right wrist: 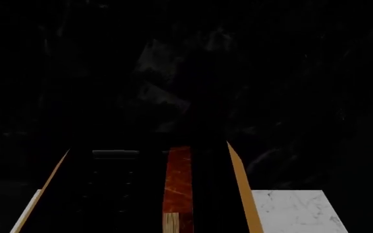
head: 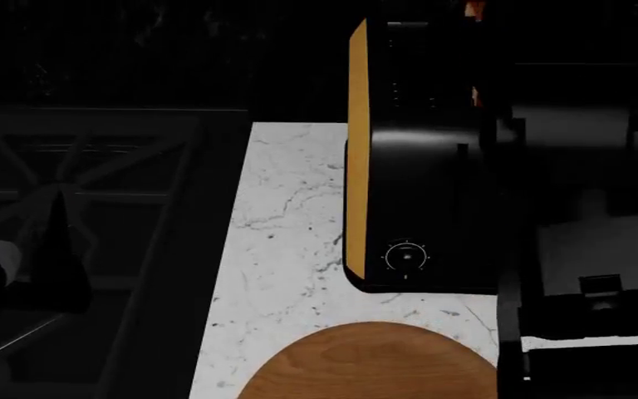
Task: Place the toasted item on a plate.
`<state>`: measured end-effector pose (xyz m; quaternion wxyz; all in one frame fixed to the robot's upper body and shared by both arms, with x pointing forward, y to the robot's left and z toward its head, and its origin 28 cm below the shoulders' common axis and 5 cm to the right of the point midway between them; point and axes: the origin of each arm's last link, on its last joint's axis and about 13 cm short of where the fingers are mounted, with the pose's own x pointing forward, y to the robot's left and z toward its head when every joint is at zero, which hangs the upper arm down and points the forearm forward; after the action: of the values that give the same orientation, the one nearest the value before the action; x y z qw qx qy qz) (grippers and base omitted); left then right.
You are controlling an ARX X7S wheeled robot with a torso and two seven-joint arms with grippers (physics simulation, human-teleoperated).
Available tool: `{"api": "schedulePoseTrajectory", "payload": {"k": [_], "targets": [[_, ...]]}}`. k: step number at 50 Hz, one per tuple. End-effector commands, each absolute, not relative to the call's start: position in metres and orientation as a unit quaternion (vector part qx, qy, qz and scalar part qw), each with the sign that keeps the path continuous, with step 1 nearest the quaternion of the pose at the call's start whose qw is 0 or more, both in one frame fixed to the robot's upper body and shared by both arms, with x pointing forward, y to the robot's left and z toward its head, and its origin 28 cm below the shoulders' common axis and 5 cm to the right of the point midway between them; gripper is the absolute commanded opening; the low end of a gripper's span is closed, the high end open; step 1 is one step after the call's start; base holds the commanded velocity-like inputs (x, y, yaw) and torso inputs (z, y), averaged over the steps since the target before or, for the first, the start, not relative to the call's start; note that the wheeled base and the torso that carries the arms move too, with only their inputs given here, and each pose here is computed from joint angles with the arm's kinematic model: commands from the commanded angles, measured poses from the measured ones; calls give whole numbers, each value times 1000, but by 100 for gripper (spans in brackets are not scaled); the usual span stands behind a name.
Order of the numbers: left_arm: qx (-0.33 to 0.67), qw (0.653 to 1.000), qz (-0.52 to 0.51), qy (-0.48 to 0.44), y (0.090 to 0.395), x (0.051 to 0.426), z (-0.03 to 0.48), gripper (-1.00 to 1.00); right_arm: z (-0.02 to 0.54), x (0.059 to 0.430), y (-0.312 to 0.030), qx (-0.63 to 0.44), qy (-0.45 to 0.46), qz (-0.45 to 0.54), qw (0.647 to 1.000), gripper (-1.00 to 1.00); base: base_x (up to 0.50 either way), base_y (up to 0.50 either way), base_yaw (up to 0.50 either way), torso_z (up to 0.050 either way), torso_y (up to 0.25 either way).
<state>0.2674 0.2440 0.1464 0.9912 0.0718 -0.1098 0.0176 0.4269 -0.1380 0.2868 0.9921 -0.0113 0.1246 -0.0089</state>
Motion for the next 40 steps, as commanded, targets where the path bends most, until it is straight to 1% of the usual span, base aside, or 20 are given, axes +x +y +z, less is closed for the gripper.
{"api": "schedulePoseTrajectory", "payload": {"k": [1,14,27,40], "targets": [[72,991,18,-111,244,268,148,100,285,428,-137,-18,129,-10,991,-100,0,0,0,0,0],[72,991,19,-112,245,267,148,100,295,426,-139,-18,106,-14,994,-100,0,0,0,0,0],[73,991,17,-112,243,267,149,100,329,410,-143,-21,59,-17,998,-100,0,0,0,0,0],[72,991,15,-114,242,268,150,100,349,404,-140,-25,30,-12,999,-100,0,0,0,0,0]]}}
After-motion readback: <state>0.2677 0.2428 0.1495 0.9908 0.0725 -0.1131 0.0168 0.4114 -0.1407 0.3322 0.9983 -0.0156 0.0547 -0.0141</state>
